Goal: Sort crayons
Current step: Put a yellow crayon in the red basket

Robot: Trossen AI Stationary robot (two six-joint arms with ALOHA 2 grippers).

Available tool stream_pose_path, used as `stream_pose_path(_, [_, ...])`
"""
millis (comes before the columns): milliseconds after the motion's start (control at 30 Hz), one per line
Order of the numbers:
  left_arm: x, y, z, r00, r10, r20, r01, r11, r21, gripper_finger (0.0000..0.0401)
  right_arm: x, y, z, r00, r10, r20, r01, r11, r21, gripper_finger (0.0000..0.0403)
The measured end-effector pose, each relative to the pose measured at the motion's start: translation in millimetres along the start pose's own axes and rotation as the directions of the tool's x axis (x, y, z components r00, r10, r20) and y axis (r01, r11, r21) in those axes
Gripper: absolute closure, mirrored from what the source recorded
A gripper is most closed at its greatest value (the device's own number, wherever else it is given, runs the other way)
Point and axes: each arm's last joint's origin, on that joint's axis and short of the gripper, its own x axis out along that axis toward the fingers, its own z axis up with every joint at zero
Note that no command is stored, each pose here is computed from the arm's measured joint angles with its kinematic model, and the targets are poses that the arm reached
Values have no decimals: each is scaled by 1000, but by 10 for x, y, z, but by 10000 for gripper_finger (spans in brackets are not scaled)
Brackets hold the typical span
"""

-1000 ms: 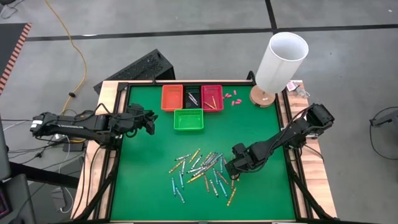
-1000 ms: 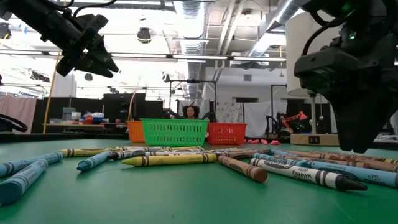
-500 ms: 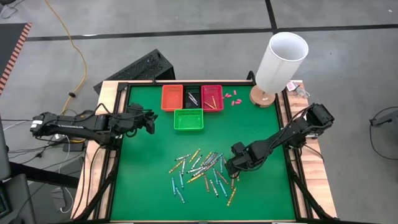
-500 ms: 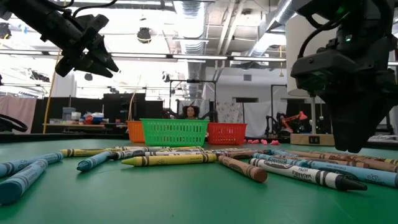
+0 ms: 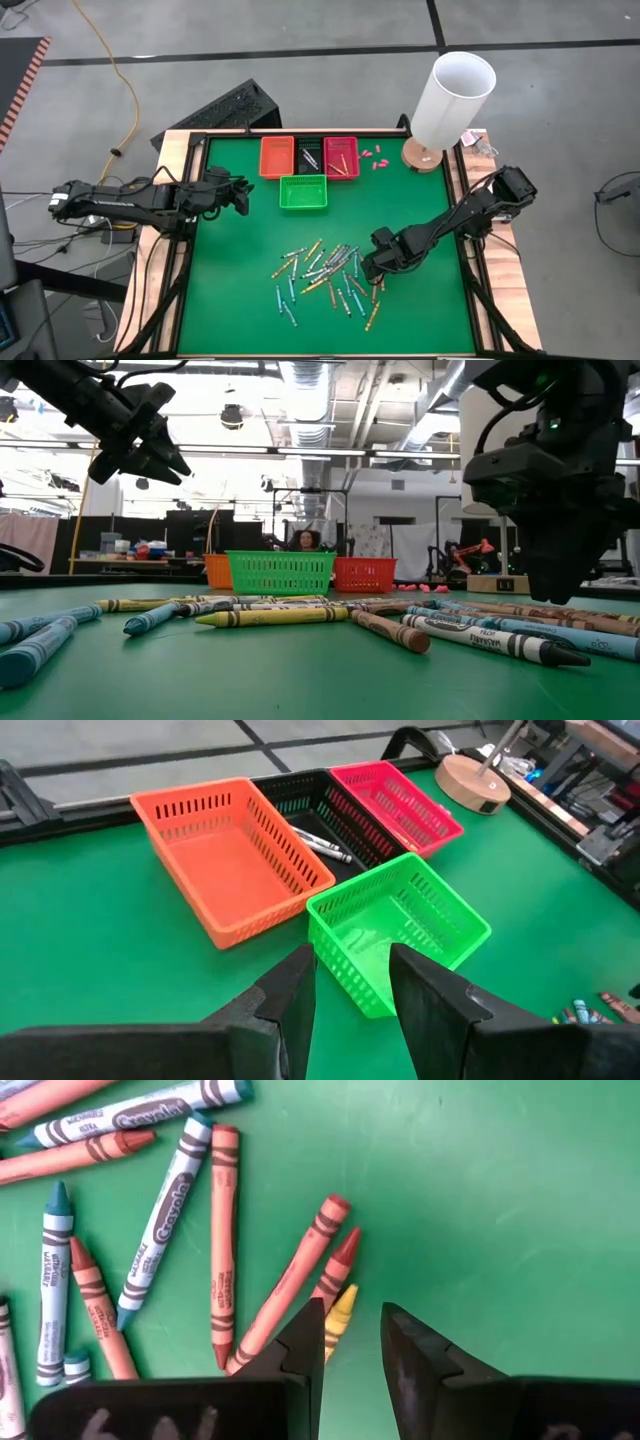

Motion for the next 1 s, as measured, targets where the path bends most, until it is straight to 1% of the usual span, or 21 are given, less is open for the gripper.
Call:
stream_pose_path(100, [0,0,0,1000,-1,-1,1,999,-36,282,0,-3,2,1000,-4,4,4,1000,-19,305])
stream_pose_path(233, [0,0,0,1000,-1,-1,1,996,-86,282,-1,-4,-1,1000,-5,16,5,1000,-1,305])
stream_pose_path(400, [0,-2,12,1000,12,23,-10,995,-97,282,-6,0,-29,999,-5,50,4,1000,2,305])
stream_pose_path(567, [-2,-25,47,998,-2,58,6,998,-66,282,-10,2,-51,998,-3,62,2,1000,31,305])
stream_pose_path(767, [-2,-28,50,998,-5,61,9,998,-62,282,-14,10,-74,997,5,78,-11,997,81,305])
stream_pose_path(1000, [-1,-35,43,999,-32,38,33,999,-22,282,-41,22,-265,998,25,59,-34,987,160,305])
